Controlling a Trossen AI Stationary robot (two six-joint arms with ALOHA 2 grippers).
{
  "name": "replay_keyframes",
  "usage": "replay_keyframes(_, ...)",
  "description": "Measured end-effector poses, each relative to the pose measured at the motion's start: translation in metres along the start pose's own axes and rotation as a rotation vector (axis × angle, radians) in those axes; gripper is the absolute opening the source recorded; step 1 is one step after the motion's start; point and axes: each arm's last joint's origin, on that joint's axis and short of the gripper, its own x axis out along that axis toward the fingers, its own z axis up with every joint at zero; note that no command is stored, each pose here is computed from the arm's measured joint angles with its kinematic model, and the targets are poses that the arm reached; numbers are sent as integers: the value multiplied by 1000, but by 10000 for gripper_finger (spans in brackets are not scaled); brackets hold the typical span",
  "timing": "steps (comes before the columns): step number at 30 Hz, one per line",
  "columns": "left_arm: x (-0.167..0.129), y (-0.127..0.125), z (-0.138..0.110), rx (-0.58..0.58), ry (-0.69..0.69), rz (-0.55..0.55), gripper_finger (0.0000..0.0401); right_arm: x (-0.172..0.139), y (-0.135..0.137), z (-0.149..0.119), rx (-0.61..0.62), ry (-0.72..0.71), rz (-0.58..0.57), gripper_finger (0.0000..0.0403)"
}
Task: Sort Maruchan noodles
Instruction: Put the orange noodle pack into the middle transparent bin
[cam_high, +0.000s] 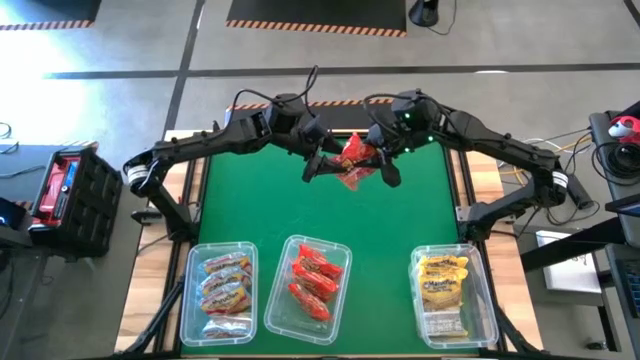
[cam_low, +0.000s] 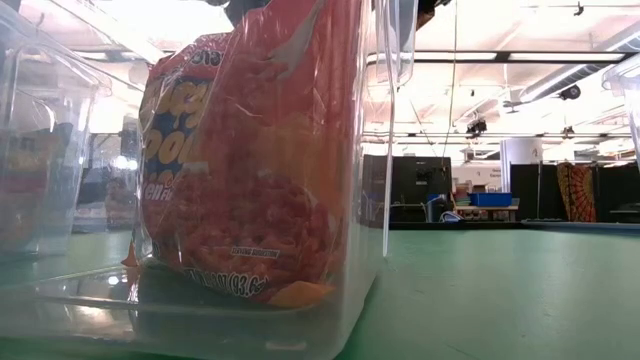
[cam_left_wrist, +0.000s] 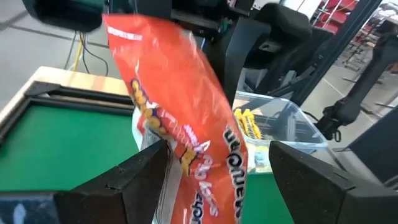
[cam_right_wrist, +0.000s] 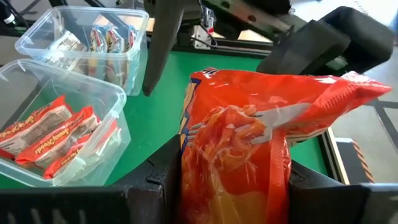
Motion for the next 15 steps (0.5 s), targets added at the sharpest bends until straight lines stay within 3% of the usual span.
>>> replay_keyframes(15,8,4,-4,-139,14,-84,216,1,24,17,-24,3,16,135)
